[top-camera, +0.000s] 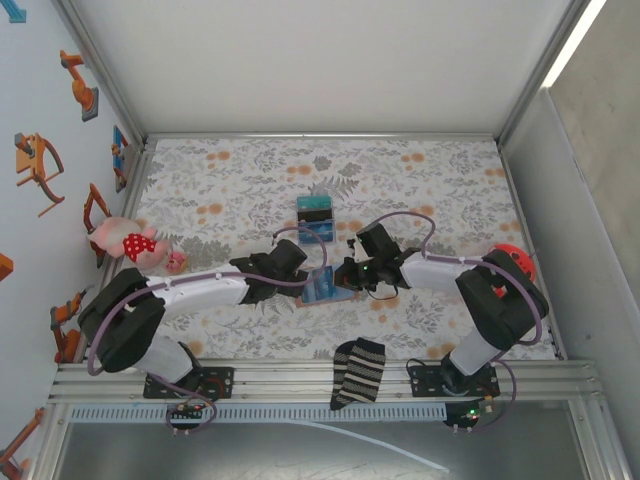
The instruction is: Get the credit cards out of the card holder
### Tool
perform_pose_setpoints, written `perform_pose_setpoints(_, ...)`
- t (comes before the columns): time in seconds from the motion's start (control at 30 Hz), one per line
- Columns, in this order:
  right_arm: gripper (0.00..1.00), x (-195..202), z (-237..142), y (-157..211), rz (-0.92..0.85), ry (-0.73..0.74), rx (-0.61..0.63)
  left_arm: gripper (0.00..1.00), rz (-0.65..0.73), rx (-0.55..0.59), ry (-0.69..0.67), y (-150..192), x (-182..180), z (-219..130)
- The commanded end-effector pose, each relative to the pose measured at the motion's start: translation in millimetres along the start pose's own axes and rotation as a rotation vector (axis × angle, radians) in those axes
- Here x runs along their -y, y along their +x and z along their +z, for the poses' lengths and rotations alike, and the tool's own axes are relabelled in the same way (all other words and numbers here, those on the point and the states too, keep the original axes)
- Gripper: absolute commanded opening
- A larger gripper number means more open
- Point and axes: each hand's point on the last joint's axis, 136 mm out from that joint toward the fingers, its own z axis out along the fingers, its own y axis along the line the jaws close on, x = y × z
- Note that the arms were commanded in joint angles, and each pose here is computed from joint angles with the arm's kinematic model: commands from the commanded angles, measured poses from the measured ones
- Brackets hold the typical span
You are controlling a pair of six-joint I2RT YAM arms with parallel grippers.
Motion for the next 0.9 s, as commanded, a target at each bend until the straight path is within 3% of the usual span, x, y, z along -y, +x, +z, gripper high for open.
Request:
perform_pose_setpoints(0.0,0.00,-9.0,-7.7,-9.4,-0.022,-0.010,0.028,0.97,0.006,0.052,0.064,-19.5,14.6,-10.3)
perform_pose_setpoints(0.3,0.00,-9.7,-5.7,-8.1,-0.021,-0.021,0.023,0.97,0.103,0.019,0.068,-15.6,39.5,9.4)
perform_pose_setpoints(0.87,0.00,-7.1,-15.5,-6.2,-0.024,-0.008,0.040,0.97,0.187,-0.108,0.014,23.2,33.2,28.9)
